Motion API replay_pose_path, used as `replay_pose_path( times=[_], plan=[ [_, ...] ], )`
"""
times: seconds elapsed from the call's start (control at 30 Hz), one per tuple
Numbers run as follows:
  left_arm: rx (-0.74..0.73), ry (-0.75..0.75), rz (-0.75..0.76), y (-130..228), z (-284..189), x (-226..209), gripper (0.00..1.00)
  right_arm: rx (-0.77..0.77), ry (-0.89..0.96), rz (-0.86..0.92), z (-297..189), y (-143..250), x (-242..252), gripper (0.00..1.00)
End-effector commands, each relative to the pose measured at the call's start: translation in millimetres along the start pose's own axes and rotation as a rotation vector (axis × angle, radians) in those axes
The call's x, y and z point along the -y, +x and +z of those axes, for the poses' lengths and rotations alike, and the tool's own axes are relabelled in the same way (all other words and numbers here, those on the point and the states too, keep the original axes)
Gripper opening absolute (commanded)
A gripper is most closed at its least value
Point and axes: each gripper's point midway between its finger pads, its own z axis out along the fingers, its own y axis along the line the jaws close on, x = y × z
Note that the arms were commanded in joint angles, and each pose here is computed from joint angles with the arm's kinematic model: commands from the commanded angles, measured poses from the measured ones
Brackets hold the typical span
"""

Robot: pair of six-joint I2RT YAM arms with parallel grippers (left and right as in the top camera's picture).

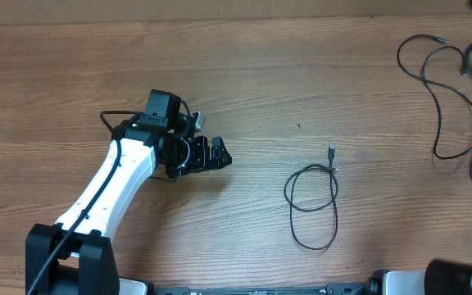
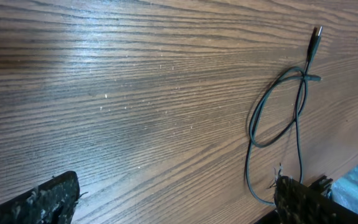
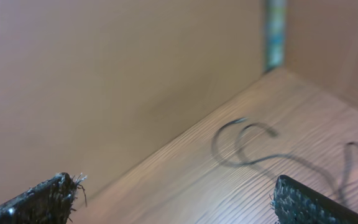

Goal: Untangle cables

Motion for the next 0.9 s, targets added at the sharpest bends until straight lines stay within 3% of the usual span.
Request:
replay_pose_path(
  times=[0.0, 0.17, 0.3, 0.47, 0.67, 0.87],
  plan=[
    [-0.008, 0.0, -0.001, 0.5, 2.7, 0.7, 1.0, 0.022, -0.097, -0.014, -56.0, 5.5, -19.6, 1.0],
    [-0.008, 0.0, -0.001, 0.5, 2.7, 0.7, 1.0, -0.083, -0.055, -0.005, -102.5, 41.6, 4.7, 1.0],
    [-0.008, 0.0, -0.001, 0.5, 2.7, 0.7, 1.0, -0.107, 0.06, -0.004, -123.3, 55.3, 37.9, 1.0],
    [-0.008, 0.0, -0.001, 0.5, 2.7, 0.6, 1.0, -0.166, 0.078, -0.015, -143.9, 75.1, 54.1, 1.0],
    [-0.008, 0.0, -0.001, 0.5, 2.7, 0.6, 0.99, -0.261, 0.018, -0.004, -149.3, 105.4, 53.3, 1.0],
    [-0.008, 0.0, -0.001, 0.5, 2.7, 0.6, 1.0, -0.47, 0.042, 0.005, -133.6, 169.4, 64.8, 1.0]
  ],
)
